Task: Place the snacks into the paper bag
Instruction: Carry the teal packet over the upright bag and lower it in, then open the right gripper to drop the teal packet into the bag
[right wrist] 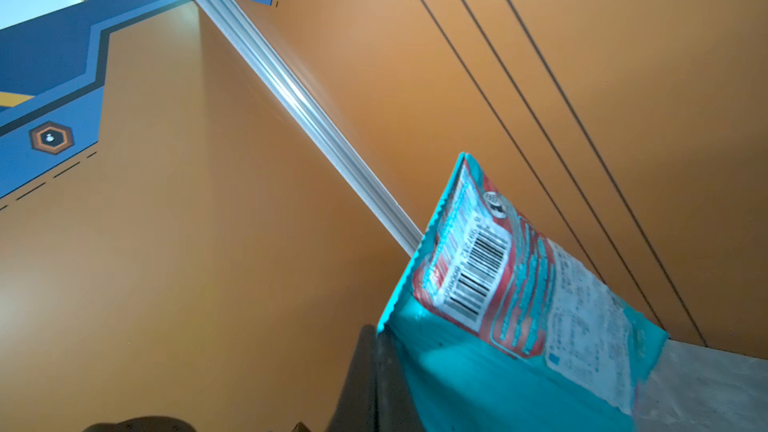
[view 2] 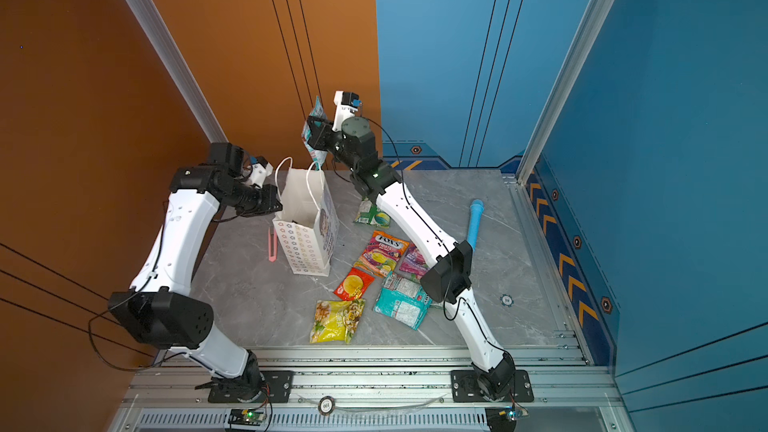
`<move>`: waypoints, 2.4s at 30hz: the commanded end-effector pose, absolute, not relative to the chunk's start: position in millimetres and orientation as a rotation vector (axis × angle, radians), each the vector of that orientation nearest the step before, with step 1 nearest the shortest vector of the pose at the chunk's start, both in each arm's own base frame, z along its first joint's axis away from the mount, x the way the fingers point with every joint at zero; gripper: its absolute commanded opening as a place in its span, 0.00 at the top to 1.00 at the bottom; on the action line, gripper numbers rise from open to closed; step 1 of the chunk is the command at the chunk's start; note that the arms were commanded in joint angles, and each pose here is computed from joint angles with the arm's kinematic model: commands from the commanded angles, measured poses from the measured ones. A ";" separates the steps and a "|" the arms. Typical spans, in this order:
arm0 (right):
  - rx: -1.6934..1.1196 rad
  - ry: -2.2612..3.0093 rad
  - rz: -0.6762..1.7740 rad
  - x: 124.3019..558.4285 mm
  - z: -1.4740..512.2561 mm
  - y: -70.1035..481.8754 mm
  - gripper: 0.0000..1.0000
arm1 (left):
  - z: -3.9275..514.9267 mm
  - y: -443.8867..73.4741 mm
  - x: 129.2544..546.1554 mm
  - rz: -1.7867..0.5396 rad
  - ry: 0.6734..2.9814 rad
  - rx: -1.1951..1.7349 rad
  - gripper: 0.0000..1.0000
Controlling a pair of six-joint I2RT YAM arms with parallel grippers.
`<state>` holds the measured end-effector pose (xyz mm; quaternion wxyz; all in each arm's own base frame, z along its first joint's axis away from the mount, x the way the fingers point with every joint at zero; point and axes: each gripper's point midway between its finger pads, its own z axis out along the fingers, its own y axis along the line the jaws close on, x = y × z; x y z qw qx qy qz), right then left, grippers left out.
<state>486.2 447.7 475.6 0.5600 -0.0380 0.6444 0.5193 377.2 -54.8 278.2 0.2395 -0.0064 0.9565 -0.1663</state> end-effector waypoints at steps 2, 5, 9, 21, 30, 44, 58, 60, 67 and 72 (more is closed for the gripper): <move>-0.207 1.395 1.304 441.8 535.5 443.5 1.00 | 283.4 -61.6 371.7 -0.491 2.619 0.004 1.00; -0.259 1.419 1.310 428.4 535.8 448.8 1.00 | 282.7 -61.6 372.0 -0.491 2.620 0.003 1.00; -0.319 1.465 1.307 412.6 531.3 454.4 1.00 | 282.5 -59.5 371.9 -0.482 2.621 -0.003 1.00; -0.363 1.598 1.289 383.0 506.3 448.0 1.00 | 282.9 -54.2 370.2 -0.472 2.618 -0.024 1.00; -0.384 1.690 1.288 376.3 473.4 461.3 1.00 | 283.2 -51.5 369.6 -0.474 2.616 -0.032 1.00; -0.403 1.813 1.362 389.3 419.8 507.1 1.00 | 284.3 -50.9 368.4 -0.478 2.613 -0.036 1.00; -0.344 1.795 1.310 407.8 438.1 475.1 0.54 | 284.4 -49.7 367.8 -0.475 2.612 -0.037 1.00; -0.336 1.787 1.294 411.4 444.9 464.3 0.53 | 284.0 -49.6 367.8 -0.476 2.613 -0.037 1.00; -0.272 1.735 1.226 416.7 471.3 414.0 0.53 | 284.6 -48.3 367.4 -0.471 2.610 -0.040 1.00; -0.180 1.769 1.141 428.6 460.6 365.5 0.53 | 284.1 -46.8 366.8 -0.466 2.611 -0.044 1.00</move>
